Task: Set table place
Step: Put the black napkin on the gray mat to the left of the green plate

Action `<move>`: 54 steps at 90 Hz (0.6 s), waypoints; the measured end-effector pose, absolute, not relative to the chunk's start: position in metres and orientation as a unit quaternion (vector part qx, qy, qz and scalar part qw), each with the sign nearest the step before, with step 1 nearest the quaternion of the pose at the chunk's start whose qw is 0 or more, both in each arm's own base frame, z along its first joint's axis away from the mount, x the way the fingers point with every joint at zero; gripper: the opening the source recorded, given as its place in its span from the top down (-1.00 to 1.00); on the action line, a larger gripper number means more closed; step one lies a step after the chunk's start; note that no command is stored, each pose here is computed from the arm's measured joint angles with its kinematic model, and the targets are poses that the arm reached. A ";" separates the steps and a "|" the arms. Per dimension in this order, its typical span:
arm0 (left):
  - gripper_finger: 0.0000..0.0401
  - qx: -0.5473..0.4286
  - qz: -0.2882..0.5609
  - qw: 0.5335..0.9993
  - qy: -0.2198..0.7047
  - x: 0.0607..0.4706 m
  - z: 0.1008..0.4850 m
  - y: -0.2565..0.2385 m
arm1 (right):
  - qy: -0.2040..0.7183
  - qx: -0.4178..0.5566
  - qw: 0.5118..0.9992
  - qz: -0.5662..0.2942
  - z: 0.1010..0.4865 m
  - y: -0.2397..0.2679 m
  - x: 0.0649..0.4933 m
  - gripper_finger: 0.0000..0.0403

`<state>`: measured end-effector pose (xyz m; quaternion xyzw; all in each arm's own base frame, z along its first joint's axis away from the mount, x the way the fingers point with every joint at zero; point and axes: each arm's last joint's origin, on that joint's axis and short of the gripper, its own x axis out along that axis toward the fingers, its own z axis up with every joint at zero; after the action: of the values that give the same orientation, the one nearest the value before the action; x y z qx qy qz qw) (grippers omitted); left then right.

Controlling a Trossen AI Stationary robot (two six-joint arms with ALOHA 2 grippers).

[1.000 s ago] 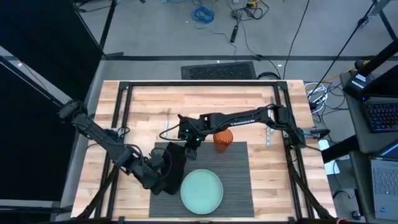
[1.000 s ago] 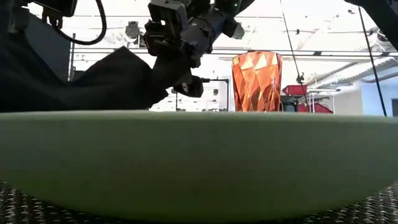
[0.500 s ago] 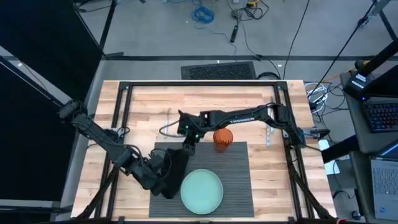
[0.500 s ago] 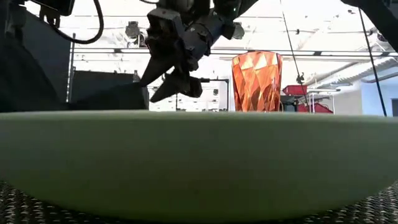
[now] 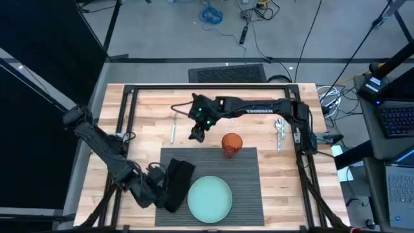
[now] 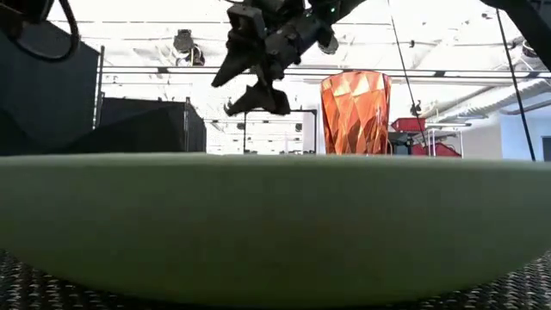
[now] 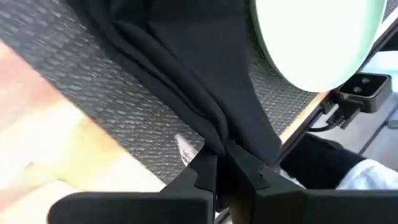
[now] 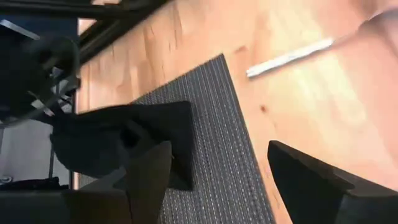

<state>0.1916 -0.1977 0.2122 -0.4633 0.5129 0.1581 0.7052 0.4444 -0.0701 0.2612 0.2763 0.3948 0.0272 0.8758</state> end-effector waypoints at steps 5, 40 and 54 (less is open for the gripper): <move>1.00 -0.475 0.152 0.701 0.510 0.196 0.206 -0.205 | 0.387 0.274 0.880 0.028 0.270 -0.072 0.440 -0.26; 1.00 -0.499 0.198 0.665 0.520 0.204 0.180 -0.217 | 0.384 0.252 0.888 0.023 0.315 -0.081 0.404 -0.26; 0.87 -0.501 0.202 0.650 0.534 0.202 0.180 -0.216 | 0.390 0.246 0.887 0.016 0.318 -0.087 0.397 -0.26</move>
<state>0.2020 -0.2158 0.1805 -0.5012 0.5342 0.2017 0.6502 0.3968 -0.0869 0.3185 0.2457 0.3899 0.0161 0.8873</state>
